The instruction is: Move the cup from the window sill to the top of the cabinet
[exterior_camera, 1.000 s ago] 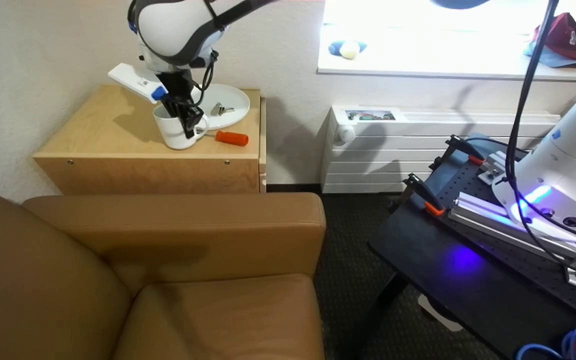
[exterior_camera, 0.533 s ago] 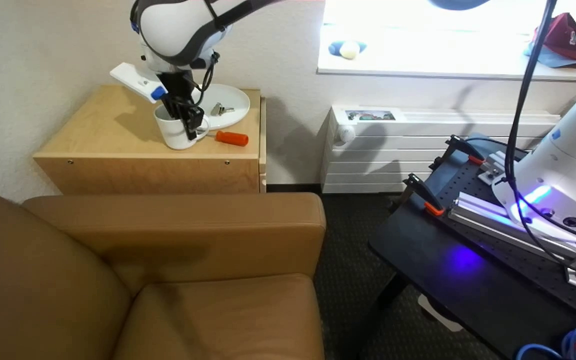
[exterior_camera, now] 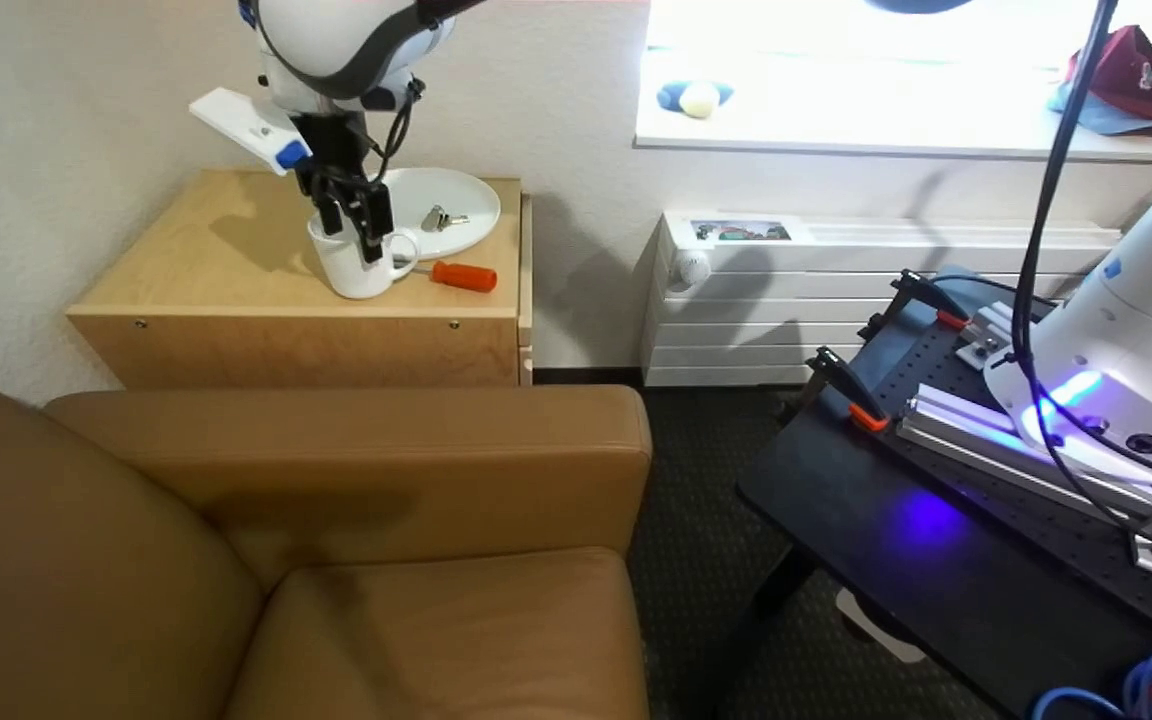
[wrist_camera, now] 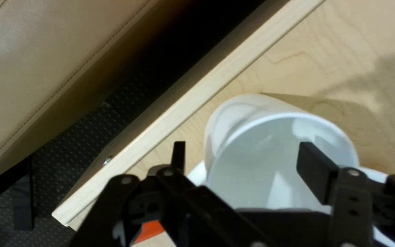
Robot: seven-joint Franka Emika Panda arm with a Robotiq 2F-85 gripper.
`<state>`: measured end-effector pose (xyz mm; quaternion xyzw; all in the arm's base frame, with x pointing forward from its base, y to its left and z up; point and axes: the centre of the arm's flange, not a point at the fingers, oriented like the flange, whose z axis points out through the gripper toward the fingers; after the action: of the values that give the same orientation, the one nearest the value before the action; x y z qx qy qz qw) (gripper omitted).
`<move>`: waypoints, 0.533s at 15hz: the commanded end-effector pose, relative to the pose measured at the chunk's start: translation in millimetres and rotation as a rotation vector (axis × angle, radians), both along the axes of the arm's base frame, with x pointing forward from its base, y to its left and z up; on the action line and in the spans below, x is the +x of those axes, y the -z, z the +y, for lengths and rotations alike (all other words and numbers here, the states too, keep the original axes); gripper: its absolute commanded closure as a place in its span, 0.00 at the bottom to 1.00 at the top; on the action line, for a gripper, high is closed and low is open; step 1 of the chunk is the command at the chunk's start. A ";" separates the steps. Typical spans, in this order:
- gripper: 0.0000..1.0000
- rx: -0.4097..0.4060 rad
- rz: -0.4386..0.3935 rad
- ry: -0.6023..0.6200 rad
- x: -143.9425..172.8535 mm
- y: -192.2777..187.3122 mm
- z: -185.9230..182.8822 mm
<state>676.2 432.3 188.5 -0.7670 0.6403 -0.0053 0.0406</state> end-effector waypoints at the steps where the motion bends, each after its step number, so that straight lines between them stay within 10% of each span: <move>1: 0.00 0.038 -0.041 0.023 -0.3 -55.4 -4.0; 8: 0.00 0.328 -0.247 -0.041 -36.7 -210.0 -18.1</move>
<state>687.6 447.1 353.8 -0.7568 0.6283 -0.0205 0.1791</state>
